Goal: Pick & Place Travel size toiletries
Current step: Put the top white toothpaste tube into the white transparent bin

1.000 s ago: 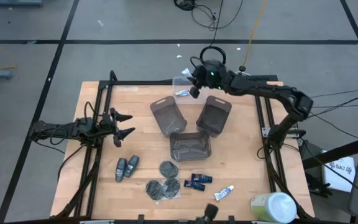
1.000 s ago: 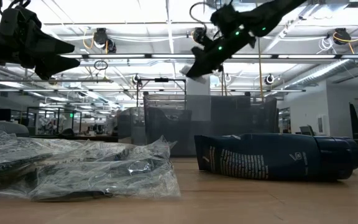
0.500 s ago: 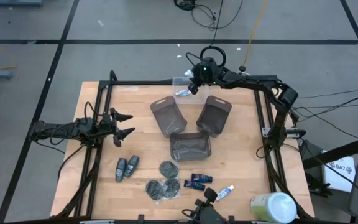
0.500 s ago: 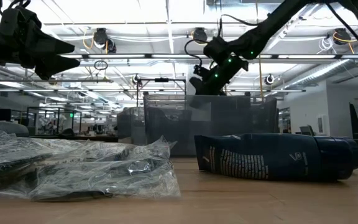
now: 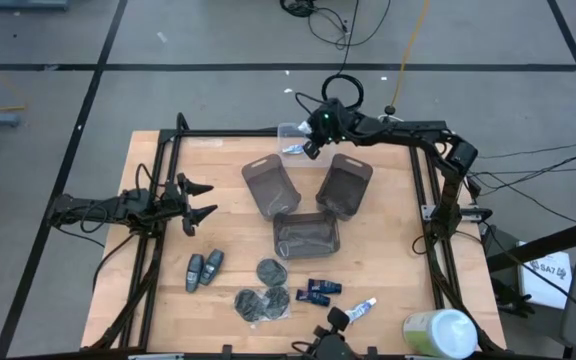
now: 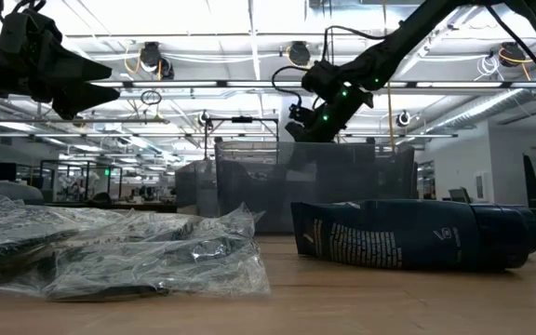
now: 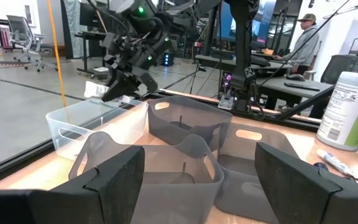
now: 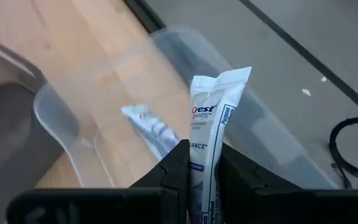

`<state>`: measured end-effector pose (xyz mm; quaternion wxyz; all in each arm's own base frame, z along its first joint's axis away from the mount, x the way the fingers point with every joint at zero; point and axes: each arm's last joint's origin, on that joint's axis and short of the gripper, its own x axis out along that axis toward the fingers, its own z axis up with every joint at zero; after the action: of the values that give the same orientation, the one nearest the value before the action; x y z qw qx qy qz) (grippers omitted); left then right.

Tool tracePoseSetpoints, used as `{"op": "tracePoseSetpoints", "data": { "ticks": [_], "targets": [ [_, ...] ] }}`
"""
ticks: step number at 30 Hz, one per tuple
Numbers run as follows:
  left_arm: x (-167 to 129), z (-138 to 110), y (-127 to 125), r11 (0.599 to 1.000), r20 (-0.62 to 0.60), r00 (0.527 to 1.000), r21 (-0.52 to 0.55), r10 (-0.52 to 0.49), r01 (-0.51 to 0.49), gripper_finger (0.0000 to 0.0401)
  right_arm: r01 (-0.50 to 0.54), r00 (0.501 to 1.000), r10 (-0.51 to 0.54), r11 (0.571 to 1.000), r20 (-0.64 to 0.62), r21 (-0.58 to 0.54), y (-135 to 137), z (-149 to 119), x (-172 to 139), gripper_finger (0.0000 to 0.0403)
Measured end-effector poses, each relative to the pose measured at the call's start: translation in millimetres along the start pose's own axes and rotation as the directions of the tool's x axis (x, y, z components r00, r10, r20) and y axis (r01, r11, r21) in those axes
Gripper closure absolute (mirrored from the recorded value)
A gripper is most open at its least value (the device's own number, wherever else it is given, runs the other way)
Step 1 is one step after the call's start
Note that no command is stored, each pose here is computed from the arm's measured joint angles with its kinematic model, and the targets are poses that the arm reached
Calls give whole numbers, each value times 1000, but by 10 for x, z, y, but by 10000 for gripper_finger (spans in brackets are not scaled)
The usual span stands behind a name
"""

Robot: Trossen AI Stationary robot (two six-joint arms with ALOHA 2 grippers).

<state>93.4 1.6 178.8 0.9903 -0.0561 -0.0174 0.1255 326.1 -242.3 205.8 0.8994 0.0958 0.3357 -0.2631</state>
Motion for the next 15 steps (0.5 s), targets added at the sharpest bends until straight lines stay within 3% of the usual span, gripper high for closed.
{"op": "tracePoseSetpoints", "data": {
  "ticks": [15],
  "targets": [
    [0,0,0,1000,0,1000,0,0,0,105,-3,999,4,1000,-34,15,17,-149,41,348]
  ]
}}
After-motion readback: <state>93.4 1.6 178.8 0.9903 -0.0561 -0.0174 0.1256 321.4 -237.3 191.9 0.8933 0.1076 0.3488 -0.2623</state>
